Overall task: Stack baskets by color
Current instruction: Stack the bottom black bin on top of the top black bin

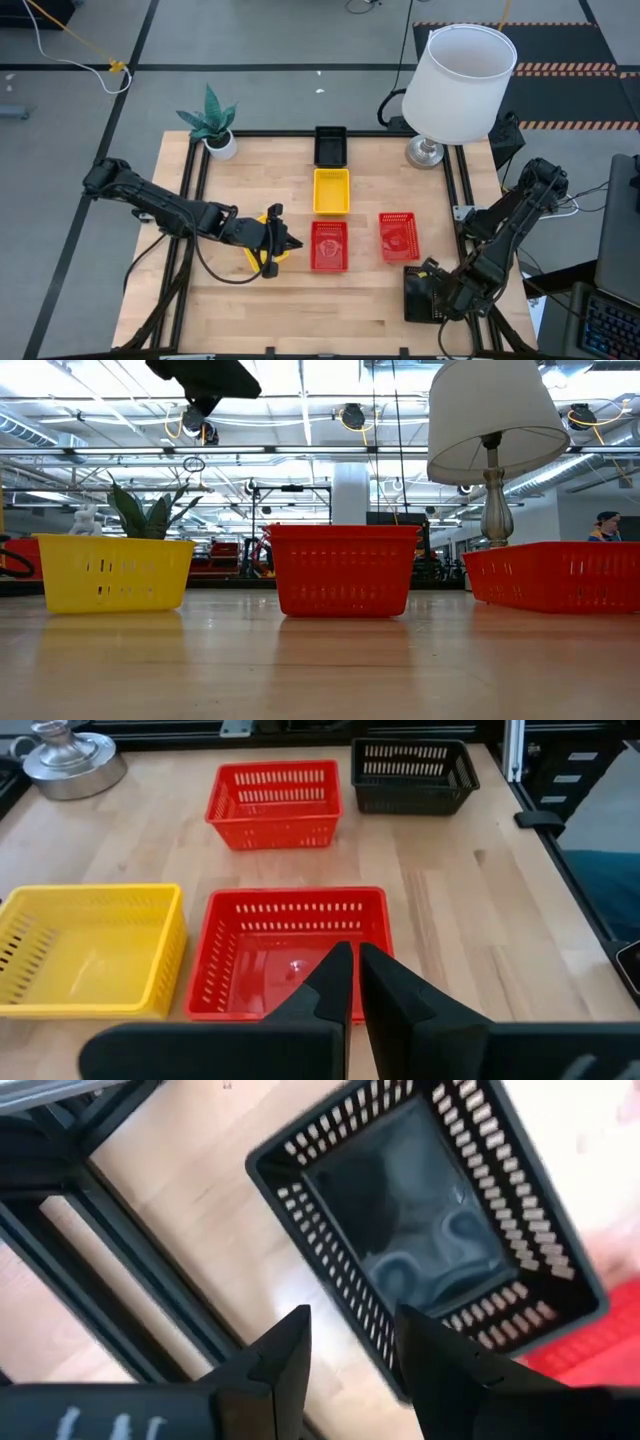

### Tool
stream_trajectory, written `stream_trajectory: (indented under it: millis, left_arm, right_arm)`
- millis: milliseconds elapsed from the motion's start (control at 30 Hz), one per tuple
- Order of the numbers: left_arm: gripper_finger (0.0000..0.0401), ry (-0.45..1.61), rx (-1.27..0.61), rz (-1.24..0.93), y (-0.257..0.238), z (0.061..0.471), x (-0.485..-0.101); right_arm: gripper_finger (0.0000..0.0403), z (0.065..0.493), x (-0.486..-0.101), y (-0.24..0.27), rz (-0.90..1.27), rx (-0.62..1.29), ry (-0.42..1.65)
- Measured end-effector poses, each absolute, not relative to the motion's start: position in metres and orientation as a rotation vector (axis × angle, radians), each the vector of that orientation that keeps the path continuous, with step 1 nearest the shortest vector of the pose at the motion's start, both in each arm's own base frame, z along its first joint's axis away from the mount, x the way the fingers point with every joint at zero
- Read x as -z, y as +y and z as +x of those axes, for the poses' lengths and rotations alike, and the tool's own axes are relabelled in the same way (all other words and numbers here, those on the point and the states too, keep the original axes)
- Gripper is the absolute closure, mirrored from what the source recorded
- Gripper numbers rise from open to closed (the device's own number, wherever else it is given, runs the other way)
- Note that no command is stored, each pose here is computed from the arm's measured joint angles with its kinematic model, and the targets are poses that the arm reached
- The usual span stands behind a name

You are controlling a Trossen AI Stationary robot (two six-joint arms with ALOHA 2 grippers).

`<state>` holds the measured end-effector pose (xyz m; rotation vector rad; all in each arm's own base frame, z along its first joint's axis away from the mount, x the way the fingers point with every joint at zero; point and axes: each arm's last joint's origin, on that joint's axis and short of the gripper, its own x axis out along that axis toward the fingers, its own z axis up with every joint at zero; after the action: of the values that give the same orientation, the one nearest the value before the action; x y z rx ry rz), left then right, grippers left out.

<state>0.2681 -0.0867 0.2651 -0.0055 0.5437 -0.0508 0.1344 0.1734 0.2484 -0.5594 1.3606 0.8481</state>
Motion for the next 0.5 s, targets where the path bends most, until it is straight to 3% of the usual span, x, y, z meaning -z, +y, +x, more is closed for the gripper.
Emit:
stream_trajectory:
  millis: [500]
  left_arm:
    - [0.0375,0.544,0.049,-0.010,-0.087,0.268,-0.265]
  right_arm:
    - [0.0307,0.123,-0.204,0.177,-0.582,-0.943,1.323]
